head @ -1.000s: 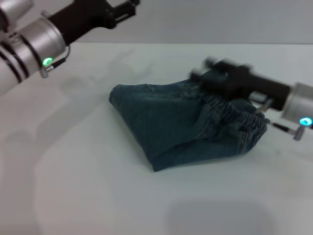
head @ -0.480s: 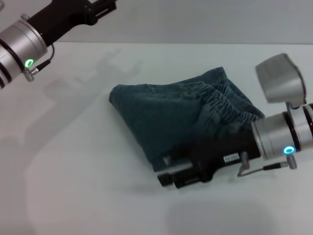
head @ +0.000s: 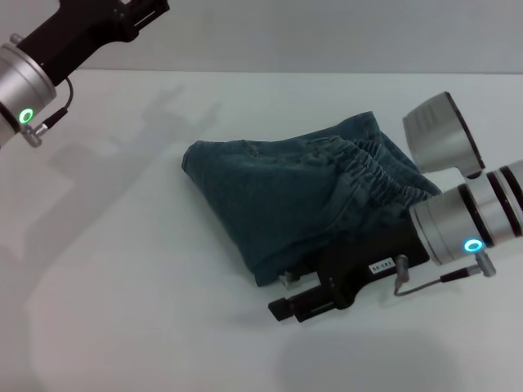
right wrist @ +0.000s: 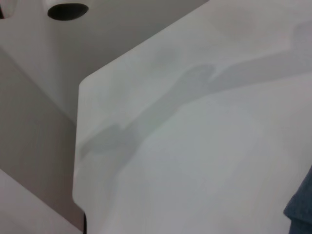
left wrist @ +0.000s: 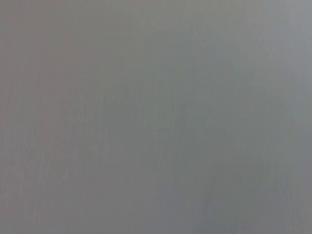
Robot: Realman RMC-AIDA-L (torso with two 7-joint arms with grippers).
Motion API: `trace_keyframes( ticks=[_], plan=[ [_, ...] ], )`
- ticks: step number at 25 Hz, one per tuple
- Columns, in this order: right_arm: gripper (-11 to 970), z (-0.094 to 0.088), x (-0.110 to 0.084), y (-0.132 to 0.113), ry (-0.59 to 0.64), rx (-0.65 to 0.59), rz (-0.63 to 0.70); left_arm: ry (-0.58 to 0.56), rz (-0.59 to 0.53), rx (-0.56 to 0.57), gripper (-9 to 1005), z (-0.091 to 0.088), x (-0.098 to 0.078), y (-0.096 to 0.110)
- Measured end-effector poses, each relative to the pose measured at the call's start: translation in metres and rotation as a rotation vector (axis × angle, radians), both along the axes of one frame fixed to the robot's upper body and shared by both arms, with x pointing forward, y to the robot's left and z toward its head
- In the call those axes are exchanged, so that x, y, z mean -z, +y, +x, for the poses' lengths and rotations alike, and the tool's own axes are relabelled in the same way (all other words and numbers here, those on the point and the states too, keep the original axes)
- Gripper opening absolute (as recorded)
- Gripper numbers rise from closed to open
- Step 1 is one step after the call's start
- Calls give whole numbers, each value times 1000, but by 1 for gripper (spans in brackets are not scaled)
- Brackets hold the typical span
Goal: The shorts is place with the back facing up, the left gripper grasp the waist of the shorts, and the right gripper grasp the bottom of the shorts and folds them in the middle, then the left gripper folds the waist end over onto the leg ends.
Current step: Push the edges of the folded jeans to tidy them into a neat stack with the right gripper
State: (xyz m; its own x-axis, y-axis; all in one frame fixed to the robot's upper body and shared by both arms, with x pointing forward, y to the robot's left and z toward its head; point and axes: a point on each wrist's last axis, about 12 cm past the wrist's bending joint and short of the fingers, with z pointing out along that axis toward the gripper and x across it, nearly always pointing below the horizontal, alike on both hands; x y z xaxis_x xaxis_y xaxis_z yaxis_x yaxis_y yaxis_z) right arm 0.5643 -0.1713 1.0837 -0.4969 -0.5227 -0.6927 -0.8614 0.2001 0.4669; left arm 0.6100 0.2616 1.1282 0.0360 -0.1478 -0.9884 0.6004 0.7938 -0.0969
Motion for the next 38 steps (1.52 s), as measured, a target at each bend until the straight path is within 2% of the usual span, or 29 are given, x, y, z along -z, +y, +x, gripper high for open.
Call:
trace_keyframes(
  ticks=[6,15,26,34,38],
  plan=[
    [676,6,-1,6,-4,13,-30,6,-18,-10,846,-6,4,5],
    [676,23,1,15,-64,98,-100,0,-45,-11,846,-10,5,8],
    [676,48,-1,26,-205,270,-88,15,-46,-5,846,-12,9,6],
    [676,59,-1,34,-296,393,-52,28,-42,-3,846,-13,14,5],
    [676,60,-2,38,-309,395,-43,31,-41,-7,846,-14,15,6]
  ],
)
